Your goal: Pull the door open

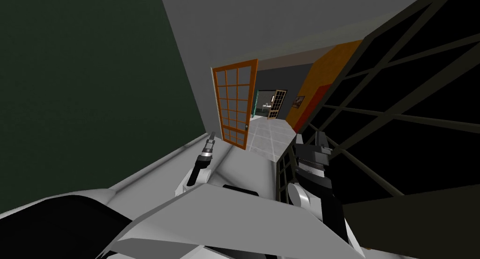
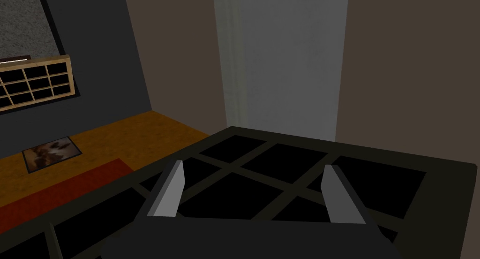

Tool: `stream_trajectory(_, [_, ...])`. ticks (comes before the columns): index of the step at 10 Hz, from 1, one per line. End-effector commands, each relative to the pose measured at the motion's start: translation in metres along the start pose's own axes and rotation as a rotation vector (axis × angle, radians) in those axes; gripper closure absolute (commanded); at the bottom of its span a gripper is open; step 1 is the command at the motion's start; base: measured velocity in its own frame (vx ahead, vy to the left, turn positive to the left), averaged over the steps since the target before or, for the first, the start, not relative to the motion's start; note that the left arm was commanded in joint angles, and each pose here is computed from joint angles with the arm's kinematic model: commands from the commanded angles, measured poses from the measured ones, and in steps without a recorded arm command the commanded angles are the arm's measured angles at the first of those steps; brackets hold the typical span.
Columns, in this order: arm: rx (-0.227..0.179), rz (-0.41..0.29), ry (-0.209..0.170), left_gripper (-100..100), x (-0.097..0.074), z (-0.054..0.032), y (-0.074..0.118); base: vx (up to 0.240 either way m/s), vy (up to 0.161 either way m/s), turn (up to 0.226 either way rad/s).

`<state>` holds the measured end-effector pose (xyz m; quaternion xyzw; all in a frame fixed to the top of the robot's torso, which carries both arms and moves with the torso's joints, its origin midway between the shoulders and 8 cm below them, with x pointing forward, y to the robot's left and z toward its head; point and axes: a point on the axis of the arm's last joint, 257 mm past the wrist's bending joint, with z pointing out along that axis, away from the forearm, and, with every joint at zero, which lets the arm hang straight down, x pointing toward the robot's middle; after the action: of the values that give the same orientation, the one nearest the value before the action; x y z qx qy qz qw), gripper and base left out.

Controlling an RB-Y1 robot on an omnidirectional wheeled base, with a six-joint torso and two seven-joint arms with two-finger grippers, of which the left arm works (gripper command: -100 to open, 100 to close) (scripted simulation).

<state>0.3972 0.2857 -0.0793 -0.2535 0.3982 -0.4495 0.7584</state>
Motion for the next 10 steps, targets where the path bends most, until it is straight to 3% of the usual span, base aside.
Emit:
stream_trajectory(1, [-0.016, 0.043, 0.010, -100, 0.003, -0.0038, 0.011, 0.111, -0.013, -0.066])
stream_trajectory(10, [-0.104, 0.278, 0.075, -100, 0.017, -0.0262, 0.072, 0.103, -0.013, -0.072])
